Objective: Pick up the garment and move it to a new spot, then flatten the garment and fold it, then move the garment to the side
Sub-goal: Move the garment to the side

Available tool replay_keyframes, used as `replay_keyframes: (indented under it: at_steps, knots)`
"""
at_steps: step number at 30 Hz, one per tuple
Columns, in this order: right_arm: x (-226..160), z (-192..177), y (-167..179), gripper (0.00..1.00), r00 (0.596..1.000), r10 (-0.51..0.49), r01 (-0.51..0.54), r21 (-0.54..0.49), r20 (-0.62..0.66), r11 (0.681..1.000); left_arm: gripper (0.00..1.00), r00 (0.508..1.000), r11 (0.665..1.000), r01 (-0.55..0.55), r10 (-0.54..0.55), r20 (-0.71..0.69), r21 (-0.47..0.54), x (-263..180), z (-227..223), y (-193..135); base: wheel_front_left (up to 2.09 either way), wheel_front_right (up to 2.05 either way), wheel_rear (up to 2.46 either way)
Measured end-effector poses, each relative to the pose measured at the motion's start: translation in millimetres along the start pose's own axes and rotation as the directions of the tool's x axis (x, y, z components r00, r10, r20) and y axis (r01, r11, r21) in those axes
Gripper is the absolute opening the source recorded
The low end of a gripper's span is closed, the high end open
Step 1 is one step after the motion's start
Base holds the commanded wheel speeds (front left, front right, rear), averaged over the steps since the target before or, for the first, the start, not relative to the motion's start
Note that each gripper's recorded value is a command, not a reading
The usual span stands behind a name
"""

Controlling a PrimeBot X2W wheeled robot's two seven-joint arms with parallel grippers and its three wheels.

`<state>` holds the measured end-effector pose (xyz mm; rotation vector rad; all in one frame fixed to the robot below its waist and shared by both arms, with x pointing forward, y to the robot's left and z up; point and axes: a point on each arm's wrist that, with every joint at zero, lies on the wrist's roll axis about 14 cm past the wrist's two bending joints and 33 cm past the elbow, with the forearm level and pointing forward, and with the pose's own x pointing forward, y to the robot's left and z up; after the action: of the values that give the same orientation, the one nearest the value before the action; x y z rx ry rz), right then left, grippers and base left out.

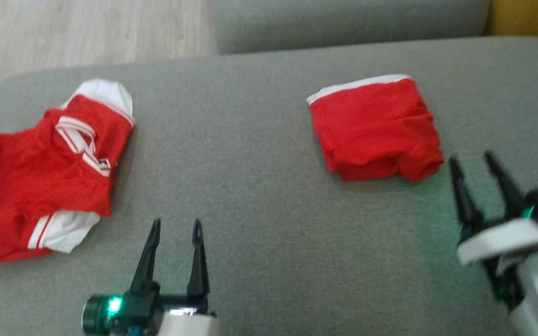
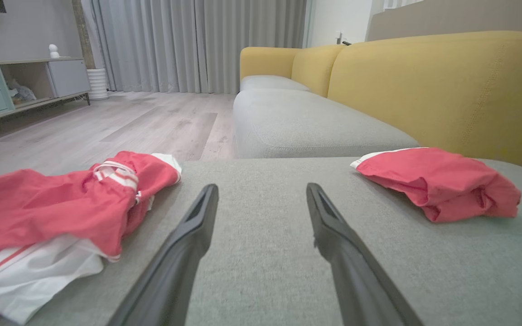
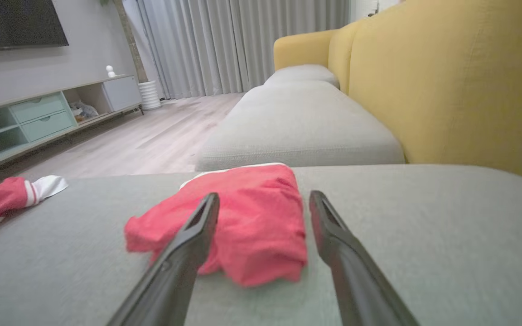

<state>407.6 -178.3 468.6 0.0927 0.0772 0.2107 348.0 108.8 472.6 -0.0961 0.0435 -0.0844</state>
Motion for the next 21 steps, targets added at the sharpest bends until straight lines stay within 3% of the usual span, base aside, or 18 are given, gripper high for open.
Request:
replay_keyframes:
  at_steps: [6,12,17,18,19,20,21]
  knots:
    - [45.9,-20.3,-34.1,1.00,0.990,-0.063,0.069,0.047,-0.123,0.997,1.00,1.000,1.000,-0.004,0.004,0.002,0.000,21.8,-0.2,1.5,0.00,0.00,0.00]
    - [76.7,-46.7,-41.3,1.00,0.969,-0.067,0.090,0.087,-0.237,0.992,1.00,1.000,1.000,-0.017,0.017,-0.023,-0.005,28.1,-8.4,3.8,0.00,0.00,0.00]
    - [80.3,-90.5,-30.8,1.00,0.912,-0.036,0.104,0.144,-0.408,0.984,1.00,0.998,0.999,-0.047,0.047,-0.036,-0.006,34.1,-13.2,11.0,0.00,0.00,0.00]
    - [78.4,-98.5,-27.5,0.69,0.899,-0.027,0.109,0.163,-0.437,0.981,1.00,0.998,0.999,-0.049,0.049,-0.038,-0.006,35.1,-13.9,11.7,0.00,0.00,0.00]
    - [78.5,-101.5,-25.8,0.28,0.896,-0.021,0.109,0.174,-0.444,0.979,1.00,0.998,0.999,-0.053,0.053,-0.041,-0.005,35.6,-15.0,12.5,0.00,0.00,0.00]
    - [79.7,-100.9,-26.6,0.00,0.895,-0.019,0.105,0.170,-0.445,0.980,1.00,0.997,0.998,-0.057,0.057,-0.045,-0.008,36.3,-16.1,12.9,0.00,0.00,0.00]
    - [79.7,-100.9,-26.6,0.00,0.895,-0.019,0.105,0.170,-0.445,0.980,1.00,0.997,0.998,-0.057,0.057,-0.045,-0.008,36.3,-16.1,12.9,0.00,0.00,0.00]
